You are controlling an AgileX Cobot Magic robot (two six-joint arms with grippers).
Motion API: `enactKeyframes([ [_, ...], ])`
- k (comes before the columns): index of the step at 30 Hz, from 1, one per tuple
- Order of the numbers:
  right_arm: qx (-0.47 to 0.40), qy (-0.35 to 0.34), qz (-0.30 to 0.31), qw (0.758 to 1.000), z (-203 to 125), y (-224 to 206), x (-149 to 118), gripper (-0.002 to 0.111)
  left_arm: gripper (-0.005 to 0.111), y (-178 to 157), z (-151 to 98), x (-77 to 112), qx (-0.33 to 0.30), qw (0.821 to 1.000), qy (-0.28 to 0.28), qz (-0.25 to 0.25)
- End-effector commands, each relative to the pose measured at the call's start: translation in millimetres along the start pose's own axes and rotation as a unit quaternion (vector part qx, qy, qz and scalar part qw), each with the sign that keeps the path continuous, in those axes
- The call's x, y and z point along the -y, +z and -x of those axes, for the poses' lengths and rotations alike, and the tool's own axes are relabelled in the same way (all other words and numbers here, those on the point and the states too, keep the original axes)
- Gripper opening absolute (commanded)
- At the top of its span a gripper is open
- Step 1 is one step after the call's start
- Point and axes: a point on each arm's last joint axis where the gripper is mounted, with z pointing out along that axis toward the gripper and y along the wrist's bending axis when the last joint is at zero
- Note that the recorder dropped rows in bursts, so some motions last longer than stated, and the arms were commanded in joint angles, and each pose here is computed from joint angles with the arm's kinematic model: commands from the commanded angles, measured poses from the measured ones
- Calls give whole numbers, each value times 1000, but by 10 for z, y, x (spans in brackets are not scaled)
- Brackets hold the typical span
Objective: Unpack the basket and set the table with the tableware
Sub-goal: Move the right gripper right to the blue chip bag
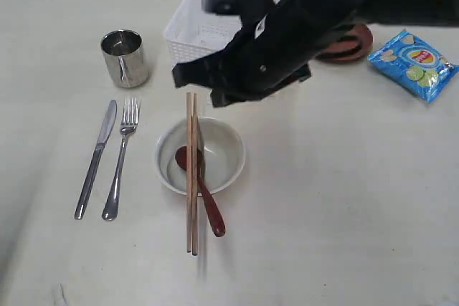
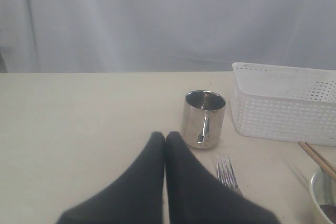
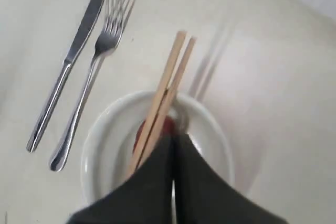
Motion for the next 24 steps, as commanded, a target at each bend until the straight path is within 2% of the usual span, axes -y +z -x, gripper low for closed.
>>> enactKeyframes([
  [1,32,-11,-47,998,225,-400,288,-1,0,-1,-2,1,4,1000,-2,-1],
  [11,60,52,-135,988,534,-855,1237,-1,0,-1,-2,1,4,1000,-2,-1],
  [18,74,125,-164,976,604,-860,1875,0,0,-1,-2,1,4,1000,-2,-1],
  [24,43,204,-195,958,500,-815,2614,0,0,-1,-2,1,4,1000,-2,-1],
])
